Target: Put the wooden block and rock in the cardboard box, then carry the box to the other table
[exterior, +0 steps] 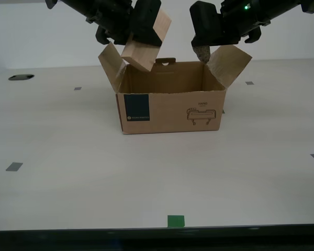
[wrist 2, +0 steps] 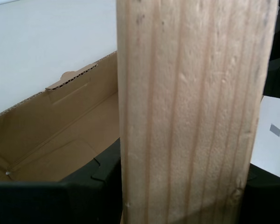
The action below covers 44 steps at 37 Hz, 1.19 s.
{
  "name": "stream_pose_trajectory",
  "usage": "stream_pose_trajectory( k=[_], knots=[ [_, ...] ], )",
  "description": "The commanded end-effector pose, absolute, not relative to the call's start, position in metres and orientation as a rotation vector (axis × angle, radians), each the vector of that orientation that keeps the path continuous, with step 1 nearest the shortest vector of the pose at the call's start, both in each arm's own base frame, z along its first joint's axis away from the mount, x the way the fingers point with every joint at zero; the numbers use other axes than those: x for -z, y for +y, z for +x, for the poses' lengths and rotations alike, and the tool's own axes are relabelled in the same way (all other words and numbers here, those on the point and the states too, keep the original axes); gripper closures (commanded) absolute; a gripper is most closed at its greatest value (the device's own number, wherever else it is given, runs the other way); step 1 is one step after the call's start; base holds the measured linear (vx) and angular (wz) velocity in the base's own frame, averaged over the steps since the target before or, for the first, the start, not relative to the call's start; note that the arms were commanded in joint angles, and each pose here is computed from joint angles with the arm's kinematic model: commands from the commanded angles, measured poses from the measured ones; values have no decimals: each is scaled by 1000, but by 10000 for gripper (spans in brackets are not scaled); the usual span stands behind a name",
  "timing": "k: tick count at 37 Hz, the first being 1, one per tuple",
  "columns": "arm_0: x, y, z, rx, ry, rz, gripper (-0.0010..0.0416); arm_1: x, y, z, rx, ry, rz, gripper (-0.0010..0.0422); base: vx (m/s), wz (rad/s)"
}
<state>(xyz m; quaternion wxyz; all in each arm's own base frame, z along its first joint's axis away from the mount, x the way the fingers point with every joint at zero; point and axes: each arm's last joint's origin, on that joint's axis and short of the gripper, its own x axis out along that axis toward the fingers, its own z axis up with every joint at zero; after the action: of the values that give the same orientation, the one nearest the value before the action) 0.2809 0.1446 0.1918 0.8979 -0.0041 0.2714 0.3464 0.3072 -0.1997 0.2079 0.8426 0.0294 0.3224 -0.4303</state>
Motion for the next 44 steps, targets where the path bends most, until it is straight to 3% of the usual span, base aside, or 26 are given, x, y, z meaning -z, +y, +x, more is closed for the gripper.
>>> stream_pose_trajectory(
  k=[1,30,44],
  knots=[
    [-192,145,281,-719,565,6,406,-209,-200,307,912,674,59,412,0,0],
    [-192,145,281,-716,570,16,400,-209,-200,307,911,680,56,412,0,0],
    [-192,145,280,-718,571,16,313,-209,-200,307,911,683,57,412,0,0]
  ],
)
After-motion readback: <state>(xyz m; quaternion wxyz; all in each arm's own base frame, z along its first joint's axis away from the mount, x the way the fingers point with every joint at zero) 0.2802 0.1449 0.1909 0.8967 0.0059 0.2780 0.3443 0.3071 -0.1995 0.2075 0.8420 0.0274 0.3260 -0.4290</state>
